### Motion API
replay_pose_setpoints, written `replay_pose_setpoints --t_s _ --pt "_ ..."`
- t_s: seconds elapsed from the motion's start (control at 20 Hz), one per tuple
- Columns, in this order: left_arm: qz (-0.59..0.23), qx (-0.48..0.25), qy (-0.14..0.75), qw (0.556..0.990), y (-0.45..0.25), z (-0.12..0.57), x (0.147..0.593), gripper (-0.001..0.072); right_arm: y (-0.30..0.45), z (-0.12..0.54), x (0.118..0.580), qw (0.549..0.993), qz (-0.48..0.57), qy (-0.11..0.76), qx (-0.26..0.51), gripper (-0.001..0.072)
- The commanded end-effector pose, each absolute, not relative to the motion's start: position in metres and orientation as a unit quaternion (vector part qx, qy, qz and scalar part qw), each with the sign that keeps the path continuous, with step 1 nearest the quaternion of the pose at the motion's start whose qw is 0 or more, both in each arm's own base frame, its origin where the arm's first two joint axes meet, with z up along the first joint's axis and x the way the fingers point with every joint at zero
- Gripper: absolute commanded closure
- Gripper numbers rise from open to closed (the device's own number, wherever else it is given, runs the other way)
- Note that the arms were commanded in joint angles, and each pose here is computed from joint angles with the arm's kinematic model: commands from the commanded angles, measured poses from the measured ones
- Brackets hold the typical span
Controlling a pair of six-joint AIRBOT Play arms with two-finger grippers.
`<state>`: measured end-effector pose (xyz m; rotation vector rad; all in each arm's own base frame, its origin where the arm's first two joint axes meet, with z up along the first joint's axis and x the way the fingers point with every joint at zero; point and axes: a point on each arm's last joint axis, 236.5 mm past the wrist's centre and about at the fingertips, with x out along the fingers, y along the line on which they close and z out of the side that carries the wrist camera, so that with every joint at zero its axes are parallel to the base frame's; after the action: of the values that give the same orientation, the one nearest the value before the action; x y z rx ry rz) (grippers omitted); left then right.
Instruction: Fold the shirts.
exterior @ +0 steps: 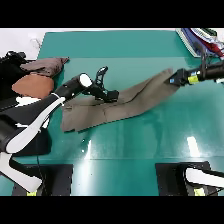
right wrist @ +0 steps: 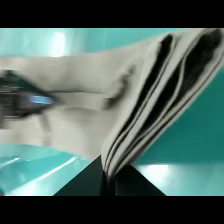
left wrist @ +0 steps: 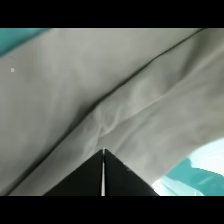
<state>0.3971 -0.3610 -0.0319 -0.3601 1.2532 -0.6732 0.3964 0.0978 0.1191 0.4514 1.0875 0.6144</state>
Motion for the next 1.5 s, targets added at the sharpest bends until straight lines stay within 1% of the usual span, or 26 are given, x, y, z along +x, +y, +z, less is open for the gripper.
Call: replay_pose_setpoints --t_s 0.0,0.15,0.4,0.5,0.55,0.65,0.75,0.9,1.0,1.05,1.15,1.2,1.3,1.35,1.45 --pt "-0.305 -0.165 0.584 0.734 -0.375 -0.049 0.397 0.068 0.148 0.191 0.385 0.802 0.337 0.454 0.196 0.0695" --pt "-0.308 -0.165 0.586 0.731 -0.385 -0.058 0.395 0.068 0.19 0.216 0.374 0.791 0.385 0.436 0.19 0.0695" --pt "-0.306 -0.173 0.585 0.731 -0.389 -0.058 0.397 0.068 0.234 0.221 0.36 0.779 0.422 0.429 0.174 0.0695" --pt "-0.313 -0.166 0.586 0.729 -0.38 -0.043 0.403 0.068 0.246 0.224 0.358 0.78 0.43 0.421 0.172 0.0695" --pt "-0.315 -0.157 0.578 0.736 -0.37 -0.028 0.412 0.068 0.252 0.225 0.357 0.779 0.435 0.418 0.17 0.0694" --pt "-0.307 -0.144 0.55 0.763 -0.336 0.011 0.433 0.068 0.268 0.228 0.351 0.776 0.447 0.412 0.165 0.0694" --pt "-0.28 -0.13 0.518 0.798 -0.281 0.055 0.454 0.068 0.293 0.231 0.345 0.772 0.465 0.402 0.165 0.0694" --pt "-0.203 -0.107 0.454 0.861 -0.176 0.125 0.475 0.0679 0.366 0.224 0.326 0.736 0.513 0.399 0.189 0.0693" --pt "-0.152 -0.101 0.41 0.893 -0.114 0.171 0.472 0.0679 0.432 0.206 0.306 0.712 0.549 0.391 0.196 0.0691" --pt "-0.131 -0.103 0.389 0.906 -0.09 0.192 0.468 0.0679 0.464 0.195 0.296 0.704 0.566 0.38 0.199 0.0665" --pt "-0.104 -0.108 0.363 0.92 -0.058 0.22 0.457 0.0679 0.52 0.169 0.277 0.688 0.585 0.381 0.197 0.028" --pt "-0.096 -0.11 0.356 0.923 -0.049 0.228 0.452 0.0679 0.537 0.16 0.265 0.672 0.6 0.392 0.187 0.0236" --pt "-0.091 -0.108 0.356 0.924 -0.042 0.233 0.444 0.0679 0.541 0.162 0.264 0.658 0.618 0.396 0.172 0.0314" --pt "-0.093 -0.106 0.364 0.921 -0.043 0.23 0.441 0.0679 0.53 0.163 0.273 0.661 0.615 0.397 0.168 0.0331" --pt "-0.104 -0.101 0.382 0.913 -0.048 0.224 0.434 0.0679 0.482 0.144 0.302 0.688 0.574 0.421 0.144 0.0332"
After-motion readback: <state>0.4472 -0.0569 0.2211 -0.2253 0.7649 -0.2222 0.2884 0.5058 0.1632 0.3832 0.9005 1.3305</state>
